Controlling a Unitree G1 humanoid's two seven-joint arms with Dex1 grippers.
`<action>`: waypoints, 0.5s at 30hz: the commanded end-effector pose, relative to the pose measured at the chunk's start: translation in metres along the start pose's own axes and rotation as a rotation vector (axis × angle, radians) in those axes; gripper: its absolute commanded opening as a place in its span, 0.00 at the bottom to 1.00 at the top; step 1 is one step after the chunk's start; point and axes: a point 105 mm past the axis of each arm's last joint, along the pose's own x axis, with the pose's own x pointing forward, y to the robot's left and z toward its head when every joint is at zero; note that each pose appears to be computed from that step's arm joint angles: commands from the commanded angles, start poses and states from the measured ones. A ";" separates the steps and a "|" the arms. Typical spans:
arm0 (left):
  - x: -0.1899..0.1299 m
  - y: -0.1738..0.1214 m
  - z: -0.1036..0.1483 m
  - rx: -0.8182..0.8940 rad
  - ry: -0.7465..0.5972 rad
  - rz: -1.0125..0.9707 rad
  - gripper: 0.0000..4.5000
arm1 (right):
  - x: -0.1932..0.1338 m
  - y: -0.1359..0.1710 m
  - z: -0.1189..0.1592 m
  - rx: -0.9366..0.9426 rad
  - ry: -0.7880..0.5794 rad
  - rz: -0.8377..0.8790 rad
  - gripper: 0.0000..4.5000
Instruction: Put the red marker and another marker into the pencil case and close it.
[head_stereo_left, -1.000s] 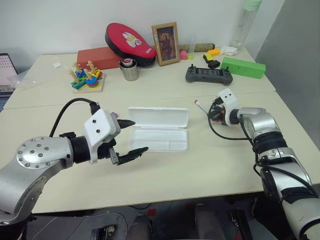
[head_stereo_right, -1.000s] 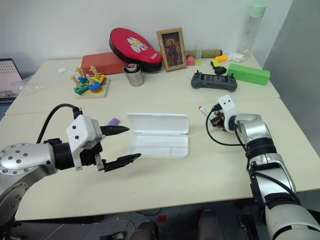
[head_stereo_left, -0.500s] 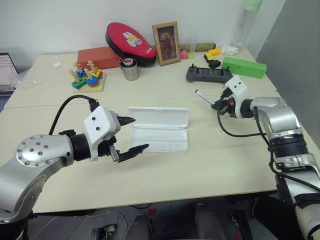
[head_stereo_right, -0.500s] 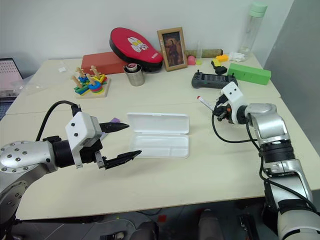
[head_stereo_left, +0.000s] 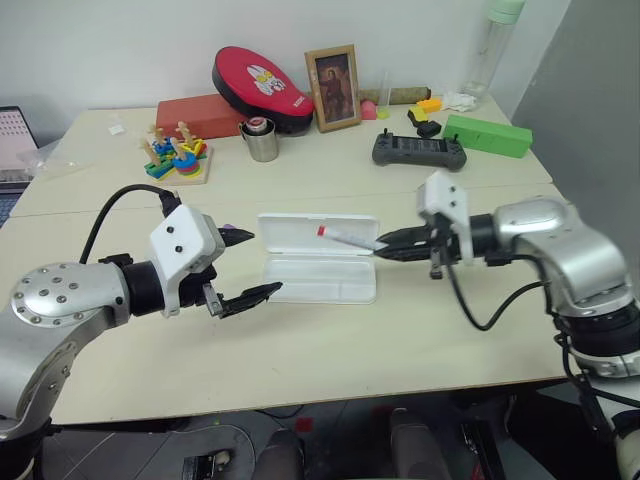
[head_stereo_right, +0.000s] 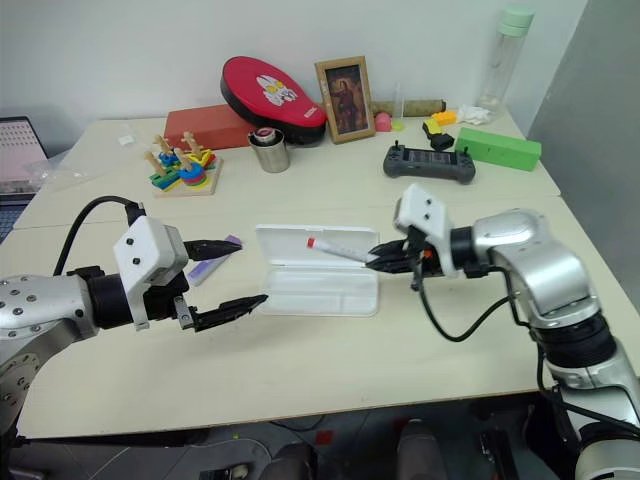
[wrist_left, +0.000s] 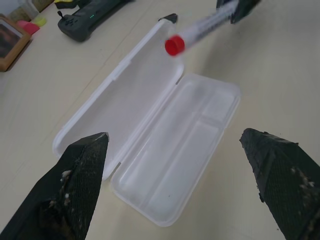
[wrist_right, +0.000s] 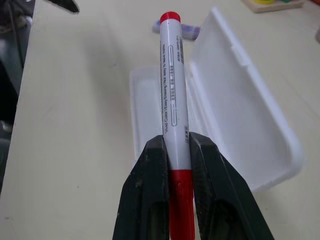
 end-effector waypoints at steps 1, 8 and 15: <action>-0.004 0.004 0.009 0.051 -0.013 0.023 1.00 | 0.009 -0.005 0.000 -0.090 0.013 -0.023 0.06; -0.003 0.004 0.009 0.067 -0.012 0.030 1.00 | 0.058 -0.019 -0.018 -0.142 0.033 -0.047 0.06; -0.003 0.004 0.010 0.063 -0.015 0.034 1.00 | 0.069 -0.031 -0.028 -0.143 0.056 -0.061 0.06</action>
